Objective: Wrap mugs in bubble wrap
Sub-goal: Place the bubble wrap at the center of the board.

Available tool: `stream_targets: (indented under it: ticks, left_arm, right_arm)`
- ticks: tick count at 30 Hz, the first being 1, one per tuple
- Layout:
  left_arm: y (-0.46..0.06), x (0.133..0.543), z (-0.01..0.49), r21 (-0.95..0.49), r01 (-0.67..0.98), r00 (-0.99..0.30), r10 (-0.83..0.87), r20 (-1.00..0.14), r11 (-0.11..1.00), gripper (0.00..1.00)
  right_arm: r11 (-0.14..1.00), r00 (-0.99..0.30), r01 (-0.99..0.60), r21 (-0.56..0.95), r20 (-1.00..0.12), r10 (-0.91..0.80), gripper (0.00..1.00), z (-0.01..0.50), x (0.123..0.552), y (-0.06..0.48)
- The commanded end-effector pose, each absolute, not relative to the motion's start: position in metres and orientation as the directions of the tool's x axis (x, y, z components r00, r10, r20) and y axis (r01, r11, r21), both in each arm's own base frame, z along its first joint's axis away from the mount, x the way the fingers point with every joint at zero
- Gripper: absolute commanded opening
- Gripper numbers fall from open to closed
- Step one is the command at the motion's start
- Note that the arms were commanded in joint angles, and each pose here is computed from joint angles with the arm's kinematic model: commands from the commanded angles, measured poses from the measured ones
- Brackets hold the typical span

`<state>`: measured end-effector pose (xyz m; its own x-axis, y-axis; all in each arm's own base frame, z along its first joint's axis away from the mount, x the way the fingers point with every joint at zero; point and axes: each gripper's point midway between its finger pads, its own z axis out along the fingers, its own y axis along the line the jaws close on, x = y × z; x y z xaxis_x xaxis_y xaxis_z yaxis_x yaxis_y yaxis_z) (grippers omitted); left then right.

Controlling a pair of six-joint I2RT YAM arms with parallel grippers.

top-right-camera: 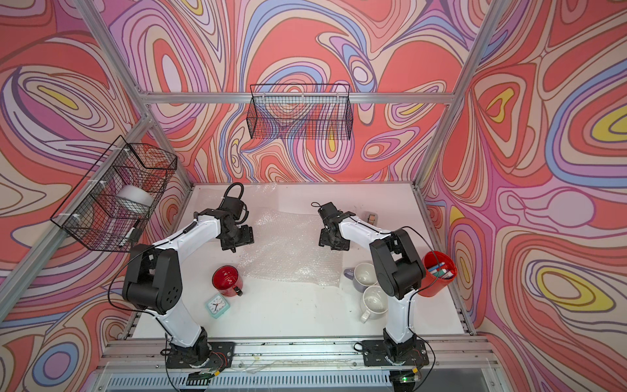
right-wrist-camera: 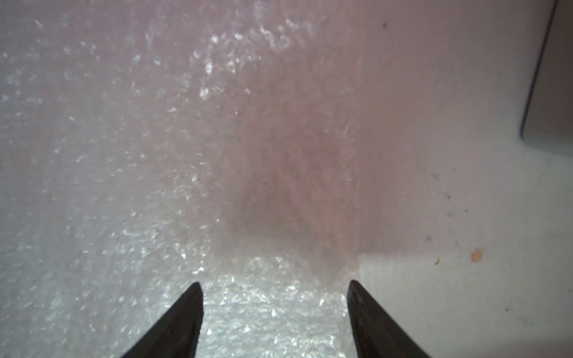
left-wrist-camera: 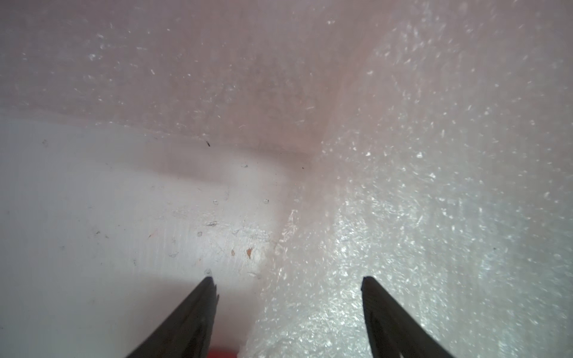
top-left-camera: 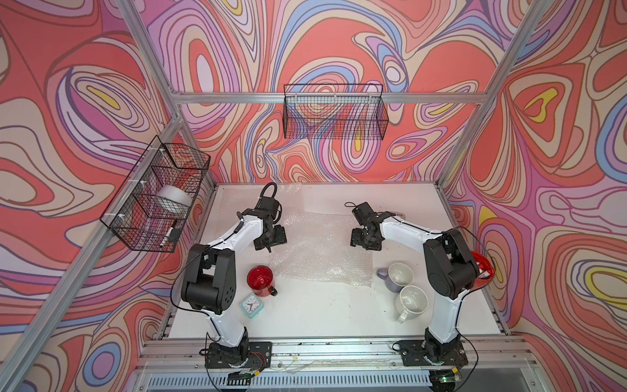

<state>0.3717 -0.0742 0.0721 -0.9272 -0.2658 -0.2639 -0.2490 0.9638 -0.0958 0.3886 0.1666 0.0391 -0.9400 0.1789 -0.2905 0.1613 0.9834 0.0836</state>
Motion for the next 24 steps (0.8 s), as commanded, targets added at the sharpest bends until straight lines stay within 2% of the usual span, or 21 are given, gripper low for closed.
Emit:
stream_targets:
  ticks: [1,9,13,18,20,24]
  left_arm:
    - [-0.069,0.377,0.061,-0.079,-0.236,-0.93,-0.249,-0.272,0.969,0.74]
    - [-0.064,0.375,0.036,-0.058,-0.244,-0.942,-0.251,-0.221,0.968,0.75]
    - [-0.065,0.371,0.028,-0.063,-0.252,-0.945,-0.26,-0.201,0.966,0.59]
    - [-0.075,0.36,0.025,-0.134,-0.272,-0.939,-0.293,-0.178,0.953,0.39]
    - [-0.081,0.354,0.025,-0.176,-0.282,-0.937,-0.31,-0.163,0.943,0.33]
    - [-0.093,0.337,0.027,-0.241,-0.287,-0.937,-0.324,-0.13,0.927,0.25]
  right_arm:
    - [0.982,-0.943,0.187,0.038,-0.272,0.19,0.74,0.029,0.392,0.15]
    - [0.967,-0.956,0.194,0.164,-0.189,0.224,0.67,0.009,0.395,0.154]
    - [0.968,-0.956,0.198,0.156,-0.186,0.226,0.54,0.007,0.394,0.15]
    - [0.97,-0.955,0.18,0.163,-0.206,0.212,0.3,0.012,0.395,0.148]
    - [0.972,-0.956,0.172,0.16,-0.212,0.204,0.21,0.015,0.394,0.146]
    - [0.98,-0.965,0.149,0.134,-0.198,0.174,0.13,0.017,0.388,0.138]
